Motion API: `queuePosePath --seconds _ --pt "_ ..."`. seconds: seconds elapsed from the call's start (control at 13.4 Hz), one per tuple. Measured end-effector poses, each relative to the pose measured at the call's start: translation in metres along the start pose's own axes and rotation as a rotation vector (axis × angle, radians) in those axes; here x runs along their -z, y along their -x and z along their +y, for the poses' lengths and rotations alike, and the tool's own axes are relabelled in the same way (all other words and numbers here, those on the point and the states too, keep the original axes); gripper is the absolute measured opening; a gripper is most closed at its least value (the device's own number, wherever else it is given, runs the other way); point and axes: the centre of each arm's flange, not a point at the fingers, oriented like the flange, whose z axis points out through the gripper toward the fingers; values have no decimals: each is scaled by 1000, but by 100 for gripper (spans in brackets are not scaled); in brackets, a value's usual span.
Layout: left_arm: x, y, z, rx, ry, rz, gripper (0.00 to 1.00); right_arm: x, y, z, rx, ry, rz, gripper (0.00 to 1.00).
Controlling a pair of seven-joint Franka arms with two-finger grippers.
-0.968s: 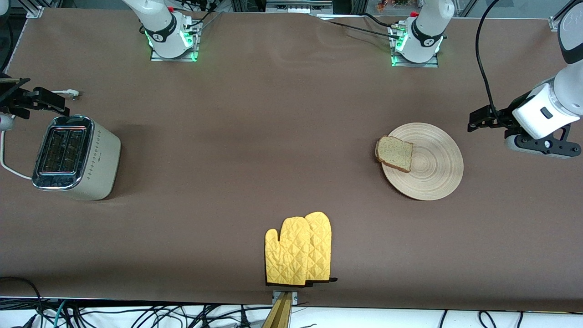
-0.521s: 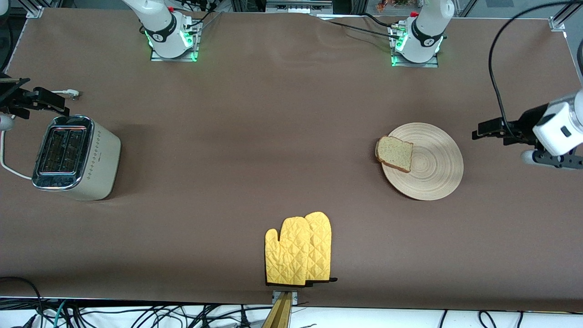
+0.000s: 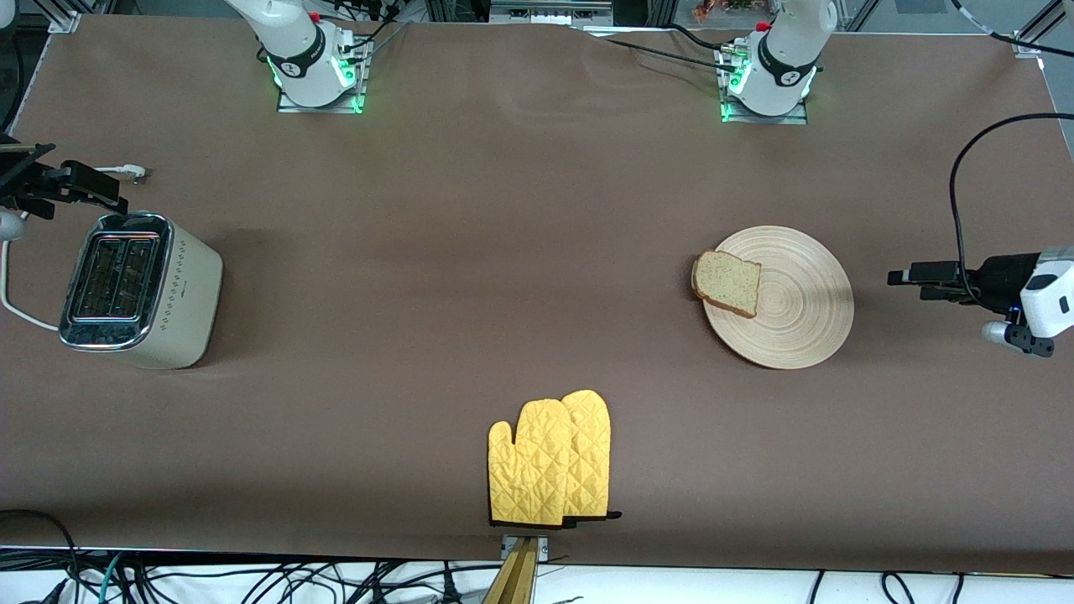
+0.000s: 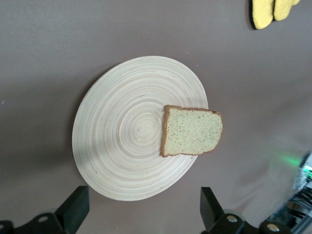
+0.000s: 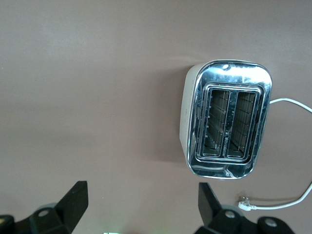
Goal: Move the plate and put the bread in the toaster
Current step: 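Lower the left gripper to the wooden plate's rim and grasp it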
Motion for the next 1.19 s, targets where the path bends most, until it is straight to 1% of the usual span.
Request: queuePosePath --seconds 0.15,0.22,0.3,0.45,0.52,0.74,0.97,1.04,1.12,1.19 --pt "-29 1 -44 -30 81 -12 100 0 0 0 0 0 0 100" --pt "-47 0 -64 -45 105 -24 100 0 0 0 -1 0 0 100" --pt "-63 -1 -87 -64 116 -16 100 0 0 0 -1 0 0 100" --pt "-86 1 -127 -118 146 39 100 0 0 0 -1 0 0 100" --pt "-94 2 -139 -145 165 57 100 0 0 0 -2 0 0 100" --pt "-102 5 -150 -187 185 70 100 0 0 1 -3 0 0 100" --pt "-130 6 -167 -190 265 101 100 0 0 1 -3 0 0 100" --pt "-143 5 -171 -188 291 104 95 0 0 1 -3 0 0 100" --pt "-154 4 -174 -181 314 104 94 0 0 1 -3 0 0 100" --pt "-162 4 -176 -175 329 100 84 0 0 1 -4 0 0 100"
